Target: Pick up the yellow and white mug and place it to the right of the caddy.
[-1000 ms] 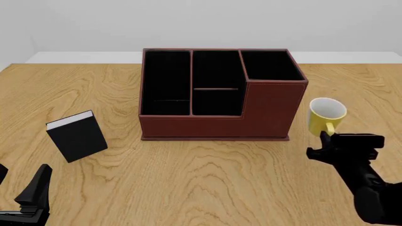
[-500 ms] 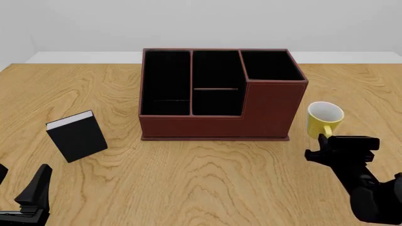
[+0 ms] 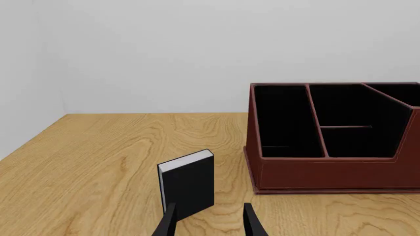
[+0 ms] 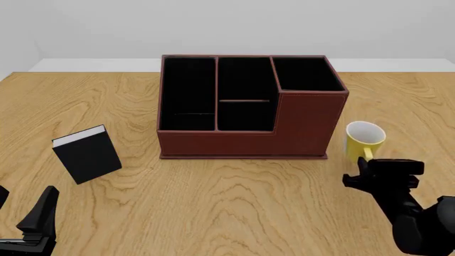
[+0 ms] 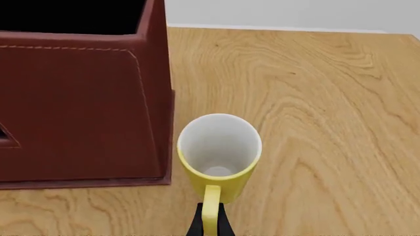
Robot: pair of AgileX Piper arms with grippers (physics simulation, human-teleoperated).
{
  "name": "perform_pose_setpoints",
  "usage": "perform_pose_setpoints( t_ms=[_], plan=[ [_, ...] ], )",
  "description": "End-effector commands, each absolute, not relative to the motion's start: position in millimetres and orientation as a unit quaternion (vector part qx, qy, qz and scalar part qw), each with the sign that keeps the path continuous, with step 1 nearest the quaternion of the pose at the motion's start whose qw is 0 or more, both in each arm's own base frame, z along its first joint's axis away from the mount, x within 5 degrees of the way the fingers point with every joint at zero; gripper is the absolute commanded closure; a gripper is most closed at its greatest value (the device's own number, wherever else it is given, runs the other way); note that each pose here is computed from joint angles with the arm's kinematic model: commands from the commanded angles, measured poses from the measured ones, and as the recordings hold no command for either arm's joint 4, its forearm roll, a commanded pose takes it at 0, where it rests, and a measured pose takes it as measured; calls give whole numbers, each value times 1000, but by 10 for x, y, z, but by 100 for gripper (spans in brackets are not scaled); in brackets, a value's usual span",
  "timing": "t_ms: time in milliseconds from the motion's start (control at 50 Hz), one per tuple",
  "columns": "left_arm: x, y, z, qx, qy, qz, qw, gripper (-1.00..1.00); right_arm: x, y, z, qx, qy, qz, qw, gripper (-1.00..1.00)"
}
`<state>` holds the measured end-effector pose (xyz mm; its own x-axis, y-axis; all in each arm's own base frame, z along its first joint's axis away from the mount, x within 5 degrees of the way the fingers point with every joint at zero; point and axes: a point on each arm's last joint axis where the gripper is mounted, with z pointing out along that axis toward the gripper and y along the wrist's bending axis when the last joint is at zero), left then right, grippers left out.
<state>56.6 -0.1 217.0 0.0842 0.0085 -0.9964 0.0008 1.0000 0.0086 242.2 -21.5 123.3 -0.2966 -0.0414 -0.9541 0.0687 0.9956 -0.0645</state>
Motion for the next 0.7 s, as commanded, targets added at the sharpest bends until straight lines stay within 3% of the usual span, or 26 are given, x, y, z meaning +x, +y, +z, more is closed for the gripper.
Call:
perform_pose_setpoints(
  t_ms=[20, 700],
  plan=[
    [566, -1, 2170, 3, 677, 3, 736, -100, 2431, -223, 1214, 13, 803, -45, 594, 100],
    [566, -1, 2170, 3, 677, 3, 736, -100, 2452, -260, 1030, 18, 811, -49, 583, 100]
  ],
)
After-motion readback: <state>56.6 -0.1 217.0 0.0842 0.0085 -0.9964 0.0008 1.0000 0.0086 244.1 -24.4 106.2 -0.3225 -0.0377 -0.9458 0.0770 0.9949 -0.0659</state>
